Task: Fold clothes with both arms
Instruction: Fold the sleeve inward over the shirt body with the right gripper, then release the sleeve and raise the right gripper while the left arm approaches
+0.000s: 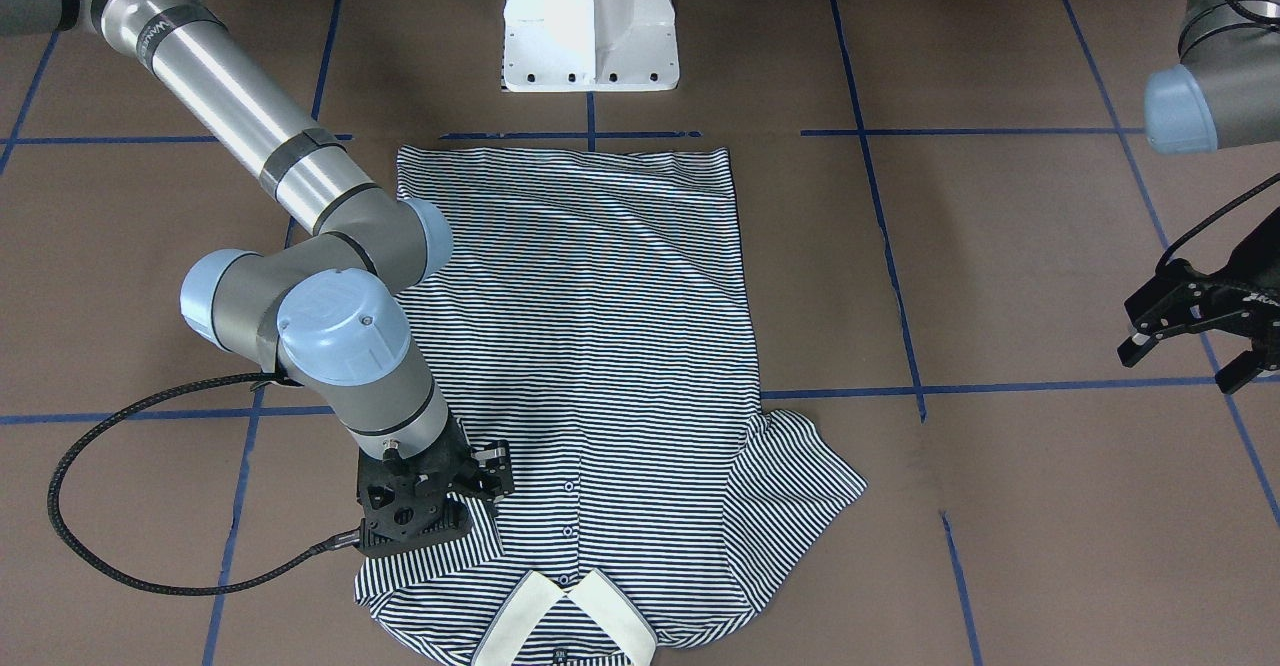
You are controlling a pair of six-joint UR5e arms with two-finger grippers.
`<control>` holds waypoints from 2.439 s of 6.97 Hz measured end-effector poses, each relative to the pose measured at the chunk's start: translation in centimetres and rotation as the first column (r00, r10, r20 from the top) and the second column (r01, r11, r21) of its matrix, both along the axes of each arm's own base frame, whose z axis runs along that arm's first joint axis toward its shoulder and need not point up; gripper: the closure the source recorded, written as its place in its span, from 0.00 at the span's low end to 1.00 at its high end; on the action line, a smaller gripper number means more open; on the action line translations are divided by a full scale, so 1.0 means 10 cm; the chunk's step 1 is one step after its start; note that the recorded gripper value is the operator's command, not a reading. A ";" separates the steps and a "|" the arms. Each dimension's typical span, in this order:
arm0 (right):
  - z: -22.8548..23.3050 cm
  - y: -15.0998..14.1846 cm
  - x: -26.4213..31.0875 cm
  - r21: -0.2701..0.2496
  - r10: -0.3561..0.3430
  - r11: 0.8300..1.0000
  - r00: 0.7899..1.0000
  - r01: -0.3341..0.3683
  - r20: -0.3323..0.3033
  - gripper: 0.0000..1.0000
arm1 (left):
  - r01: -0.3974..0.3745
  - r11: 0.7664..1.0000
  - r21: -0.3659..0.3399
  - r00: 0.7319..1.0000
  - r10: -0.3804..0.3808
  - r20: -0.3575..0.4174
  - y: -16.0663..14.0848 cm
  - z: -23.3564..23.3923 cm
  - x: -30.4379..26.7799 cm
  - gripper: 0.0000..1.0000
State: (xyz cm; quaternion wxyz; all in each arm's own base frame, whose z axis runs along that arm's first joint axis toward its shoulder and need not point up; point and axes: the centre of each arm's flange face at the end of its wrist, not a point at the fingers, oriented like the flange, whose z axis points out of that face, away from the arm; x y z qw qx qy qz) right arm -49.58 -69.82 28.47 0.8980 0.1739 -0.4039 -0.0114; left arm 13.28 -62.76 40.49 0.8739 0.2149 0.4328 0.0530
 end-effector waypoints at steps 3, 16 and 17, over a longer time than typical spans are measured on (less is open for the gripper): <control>0.00 -0.08 0.68 -0.117 -0.037 0.992 0.998 0.042 0.043 0.00 | 0.096 0.985 -0.140 0.993 -0.105 -0.058 0.00 -0.54 1.03 0.00; 0.05 0.86 1.87 -0.212 -0.135 0.968 0.991 0.136 0.017 0.00 | 0.371 0.909 -0.190 0.928 -0.362 0.082 -0.23 -0.15 3.46 0.15; 0.05 0.86 1.87 -0.212 -0.135 0.968 0.991 0.136 0.017 0.00 | 0.371 0.909 -0.189 0.929 -0.361 0.083 -0.23 -0.15 3.47 0.23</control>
